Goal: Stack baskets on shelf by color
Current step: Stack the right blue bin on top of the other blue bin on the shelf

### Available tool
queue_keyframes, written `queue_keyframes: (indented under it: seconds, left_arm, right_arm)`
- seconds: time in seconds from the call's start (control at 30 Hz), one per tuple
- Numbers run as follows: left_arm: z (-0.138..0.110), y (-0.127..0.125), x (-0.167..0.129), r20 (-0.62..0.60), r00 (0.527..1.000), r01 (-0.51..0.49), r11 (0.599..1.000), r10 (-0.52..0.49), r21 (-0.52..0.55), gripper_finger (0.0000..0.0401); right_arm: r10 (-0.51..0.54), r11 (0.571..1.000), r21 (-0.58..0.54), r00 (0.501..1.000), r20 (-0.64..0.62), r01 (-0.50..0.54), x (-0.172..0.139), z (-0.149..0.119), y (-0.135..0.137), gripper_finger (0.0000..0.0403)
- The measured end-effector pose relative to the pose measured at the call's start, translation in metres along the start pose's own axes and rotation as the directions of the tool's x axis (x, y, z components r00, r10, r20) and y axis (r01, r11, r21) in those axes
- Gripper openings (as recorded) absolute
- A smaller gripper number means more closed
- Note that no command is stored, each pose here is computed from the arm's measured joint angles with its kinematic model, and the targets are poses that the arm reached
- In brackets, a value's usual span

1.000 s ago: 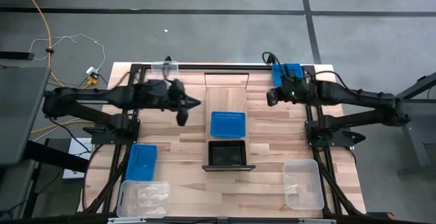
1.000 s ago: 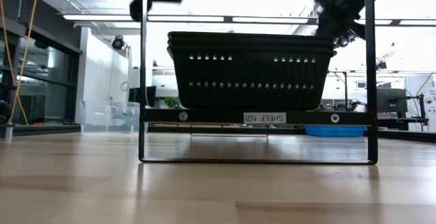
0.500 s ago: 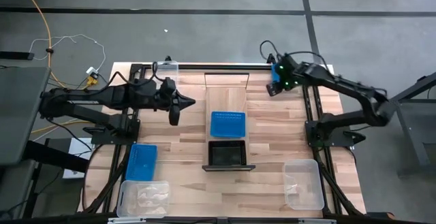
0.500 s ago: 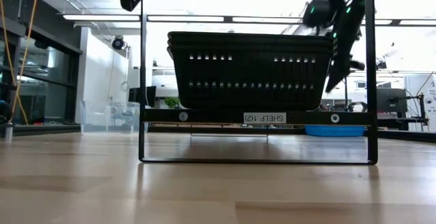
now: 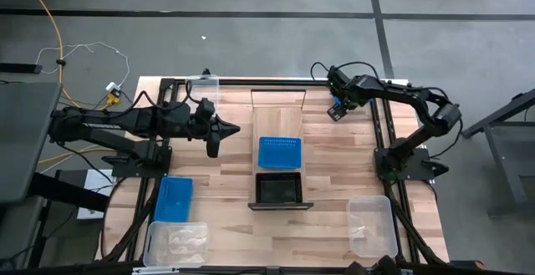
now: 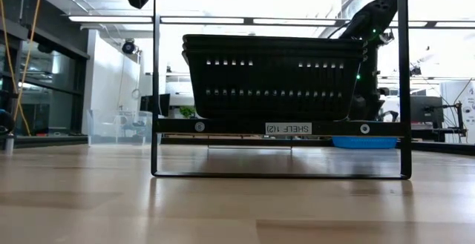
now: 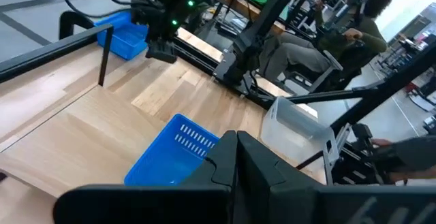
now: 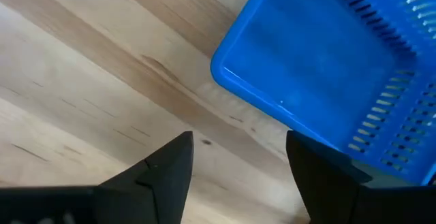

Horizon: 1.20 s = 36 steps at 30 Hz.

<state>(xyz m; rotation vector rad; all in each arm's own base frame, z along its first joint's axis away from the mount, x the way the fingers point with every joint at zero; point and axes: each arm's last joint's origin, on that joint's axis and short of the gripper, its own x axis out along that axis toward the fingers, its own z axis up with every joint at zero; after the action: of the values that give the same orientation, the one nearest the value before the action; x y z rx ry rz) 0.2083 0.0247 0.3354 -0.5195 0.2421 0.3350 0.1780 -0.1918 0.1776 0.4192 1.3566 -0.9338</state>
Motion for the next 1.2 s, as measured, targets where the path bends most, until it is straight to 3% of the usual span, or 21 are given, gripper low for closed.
queue_keyframes:
  seconds: [0.17, 0.33, 0.6, 0.97, 1.2]
  left_arm:
    - [0.001, 0.0, 0.0, 0.012, 1.0, -0.01, 1.0, 0.01, -0.011, 0.0]
    - [0.002, -0.001, 0.0, 0.025, 1.0, -0.002, 1.0, 0.003, -0.024, 0.0]
    - [0.002, 0.0, 0.0, 0.032, 0.999, -0.014, 1.0, 0.015, -0.024, 0.0]
    - [0.002, 0.0, 0.0, 0.033, 0.999, -0.018, 1.0, 0.019, -0.024, 0.0]
    - [0.002, 0.0, 0.0, 0.032, 0.999, -0.017, 0.999, 0.019, -0.039, 0.0]
  right_arm:
    - [-0.002, 1.0, -0.027, 1.0, 0.01, 0.002, -0.002, 0.001, -0.001, 0.0227]
    - [-0.004, 0.996, -0.09, 1.0, 0.012, 0.005, -0.022, 0.008, -0.004, 0.0227]
    - [0.113, 0.987, -0.119, 0.993, 0.035, -0.108, -0.045, 0.02, -0.006, 0.0227]
    - [0.072, 0.964, -0.252, 0.996, -0.052, -0.083, -0.016, 0.007, 0.0, 0.0227]
    - [-0.031, 0.965, -0.263, 0.998, -0.055, 0.015, 0.002, 0.012, 0.0, 0.0226]
